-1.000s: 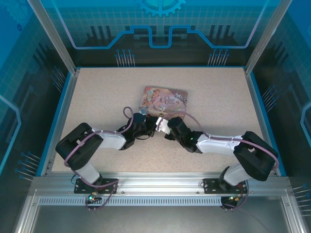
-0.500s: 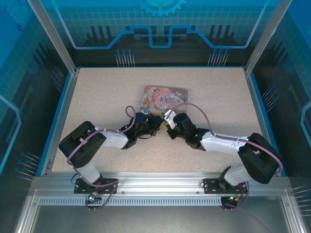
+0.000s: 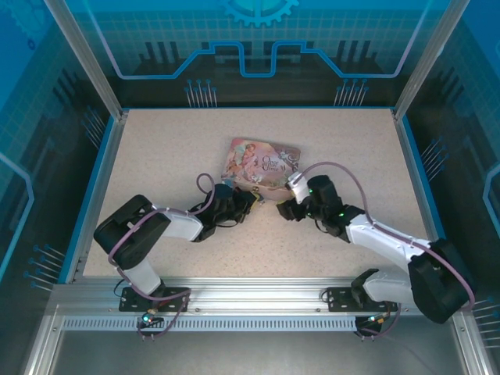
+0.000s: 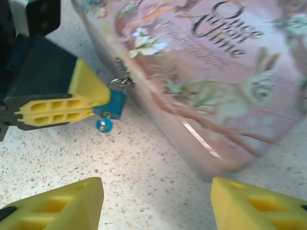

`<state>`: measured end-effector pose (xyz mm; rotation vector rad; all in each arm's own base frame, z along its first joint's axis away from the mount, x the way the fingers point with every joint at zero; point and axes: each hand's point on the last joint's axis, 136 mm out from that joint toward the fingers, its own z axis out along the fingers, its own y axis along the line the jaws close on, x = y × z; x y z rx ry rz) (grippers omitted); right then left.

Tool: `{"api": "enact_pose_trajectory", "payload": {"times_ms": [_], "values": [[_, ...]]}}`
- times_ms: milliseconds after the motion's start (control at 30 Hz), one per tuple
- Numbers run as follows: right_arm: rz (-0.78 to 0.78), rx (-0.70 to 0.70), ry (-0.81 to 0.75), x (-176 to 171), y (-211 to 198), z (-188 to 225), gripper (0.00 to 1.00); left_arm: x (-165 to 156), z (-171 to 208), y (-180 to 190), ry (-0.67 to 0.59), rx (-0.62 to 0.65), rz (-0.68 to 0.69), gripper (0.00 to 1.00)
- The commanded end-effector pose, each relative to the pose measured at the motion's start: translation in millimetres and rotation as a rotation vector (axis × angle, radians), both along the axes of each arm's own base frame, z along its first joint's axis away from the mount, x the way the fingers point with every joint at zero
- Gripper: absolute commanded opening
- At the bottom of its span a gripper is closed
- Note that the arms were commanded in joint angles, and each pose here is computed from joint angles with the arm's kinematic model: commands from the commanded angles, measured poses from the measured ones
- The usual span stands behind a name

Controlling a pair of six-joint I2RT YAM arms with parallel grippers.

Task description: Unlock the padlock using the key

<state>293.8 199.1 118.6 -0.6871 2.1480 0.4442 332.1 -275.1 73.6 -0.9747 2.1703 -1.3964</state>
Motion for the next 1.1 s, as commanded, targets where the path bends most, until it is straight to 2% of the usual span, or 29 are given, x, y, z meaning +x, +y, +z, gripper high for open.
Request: {"api": "enact_pose_trajectory", "payload": {"times_ms": [0,233,500,567,667,767,867,967,1067], "values": [[-0.025,0.059,0.124,0.9,-6.7,8.4,0.61,-1.4,-10.9,15.8,-0.002,0.061,0.010,0.00],[-0.154,0.046,0.165,37.0,-13.0,17.2,0.62,-6.1,-37.1,47.2,0.060,0.126,0.020,0.00],[-0.217,-0.025,0.200,68.3,-11.5,13.2,0.63,-1.8,-52.3,63.7,0.079,0.205,-0.008,0.00],[-0.216,-0.022,0.197,71.8,-9.7,13.9,0.65,-2.3,-53.6,66.2,0.081,0.233,-0.021,0.13],[-0.202,0.002,0.187,75.1,-4.9,17.9,0.68,0.4,-42.8,63.8,0.047,0.246,-0.042,0.24],[-0.190,0.010,0.182,75.2,-2.8,20.8,0.72,4.1,-17.8,64.3,-0.018,0.266,-0.052,0.36],[-0.194,-0.002,0.192,74.2,-4.8,21.4,0.76,5.7,15.7,71.2,-0.087,0.342,-0.066,0.46],[-0.220,0.000,0.214,72.6,-9.6,20.2,0.81,5.7,50.5,87.2,-0.155,0.419,-0.051,0.57],[-0.250,0.061,0.241,71.8,-12.4,21.5,0.89,13.2,75.5,110.8,-0.188,0.452,-0.038,0.68]]}}
